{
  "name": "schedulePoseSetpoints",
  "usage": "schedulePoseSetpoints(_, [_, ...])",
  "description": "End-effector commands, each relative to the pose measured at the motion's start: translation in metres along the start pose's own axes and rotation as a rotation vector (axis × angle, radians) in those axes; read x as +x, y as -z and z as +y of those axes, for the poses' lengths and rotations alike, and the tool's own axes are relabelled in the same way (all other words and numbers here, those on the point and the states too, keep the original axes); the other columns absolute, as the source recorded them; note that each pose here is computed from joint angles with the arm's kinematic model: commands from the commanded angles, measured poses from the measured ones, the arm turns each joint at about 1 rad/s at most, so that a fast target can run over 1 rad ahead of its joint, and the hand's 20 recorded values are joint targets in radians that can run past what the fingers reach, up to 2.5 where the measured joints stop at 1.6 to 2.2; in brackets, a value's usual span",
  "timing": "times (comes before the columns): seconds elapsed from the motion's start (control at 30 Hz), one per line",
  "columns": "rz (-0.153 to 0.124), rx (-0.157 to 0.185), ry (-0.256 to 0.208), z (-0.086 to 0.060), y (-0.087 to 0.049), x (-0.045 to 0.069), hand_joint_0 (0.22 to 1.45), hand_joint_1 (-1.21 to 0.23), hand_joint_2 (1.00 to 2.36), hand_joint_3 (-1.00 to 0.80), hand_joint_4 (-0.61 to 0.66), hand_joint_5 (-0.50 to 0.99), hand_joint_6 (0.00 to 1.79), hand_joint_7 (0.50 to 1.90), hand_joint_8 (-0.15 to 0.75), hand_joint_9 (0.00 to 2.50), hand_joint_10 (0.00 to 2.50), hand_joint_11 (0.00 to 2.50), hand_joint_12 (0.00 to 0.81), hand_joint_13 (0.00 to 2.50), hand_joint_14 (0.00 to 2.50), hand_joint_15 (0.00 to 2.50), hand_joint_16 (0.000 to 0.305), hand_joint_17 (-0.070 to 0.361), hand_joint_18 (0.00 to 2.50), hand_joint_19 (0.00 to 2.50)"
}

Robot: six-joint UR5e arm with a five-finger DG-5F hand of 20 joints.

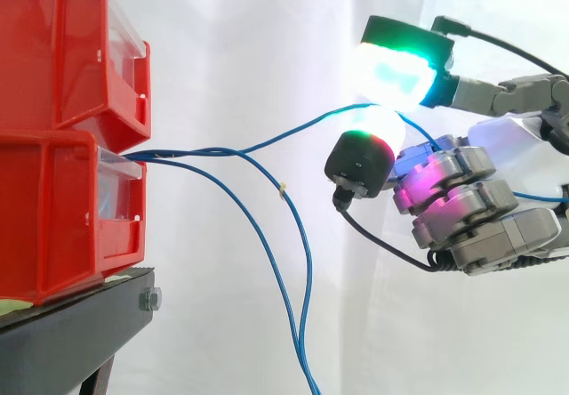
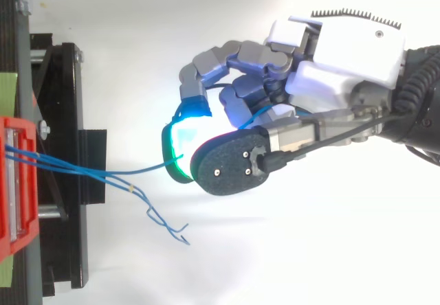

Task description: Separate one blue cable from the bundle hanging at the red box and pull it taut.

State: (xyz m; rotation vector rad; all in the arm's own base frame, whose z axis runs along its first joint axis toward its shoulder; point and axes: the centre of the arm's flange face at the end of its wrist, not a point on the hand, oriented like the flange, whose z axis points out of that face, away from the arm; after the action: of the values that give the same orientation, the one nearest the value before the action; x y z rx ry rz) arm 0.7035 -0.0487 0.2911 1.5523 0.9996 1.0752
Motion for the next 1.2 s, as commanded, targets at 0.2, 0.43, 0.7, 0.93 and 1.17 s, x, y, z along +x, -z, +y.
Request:
schedulePoseSetpoints(0.2, [0.001, 0.0, 0.001, -0.0005, 0.0001, 0.0003, 0.6, -0.71, 1.02, -0.25, 0.01, -0.2, 0.91, 1.27, 0.22, 0.77, 2.5, 1.81, 0.359, 0.75, 2.5, 2.11, 0.031, 0.069, 1.35, 2.23])
schedulePoseSetpoints(0.43, [0.0, 0.001, 0.0, -0.0006, 0.0003, 0.0002, 0.55, -0.6, 1.0, -0.5, 0.06, -0.2, 0.9, 1.23, 0.236, 0.77, 2.5, 1.77, 0.365, 0.75, 2.5, 2.05, 0.033, 0.073, 1.36, 2.19])
schedulePoseSetpoints(0.7, [-0.002, -0.001, -0.001, 0.0003, -0.0001, -0.0007, 0.6, -0.66, 1.01, -0.38, 0.04, -0.19, 0.9, 1.24, 0.225, 0.79, 2.5, 1.77, 0.367, 0.76, 2.5, 2.07, 0.031, 0.069, 1.35, 2.18])
schedulePoseSetpoints(0.93, [0.001, 0.0, -0.001, -0.0005, 0.0001, 0.0003, 0.59, -0.74, 1.02, -0.12, -0.11, -0.18, 0.91, 1.33, 0.21, 0.81, 2.5, 1.8, 0.36, 0.78, 2.5, 2.1, 0.031, 0.069, 1.37, 2.19])
schedulePoseSetpoints(1.17, [-0.003, 0.001, -0.001, -0.0004, 0.0001, -0.001, 0.6, -0.78, 1.02, -0.03, -0.23, -0.16, 0.91, 1.34, 0.215, 0.82, 2.5, 1.8, 0.361, 0.8, 2.5, 2.07, 0.034, 0.077, 1.42, 2.15])
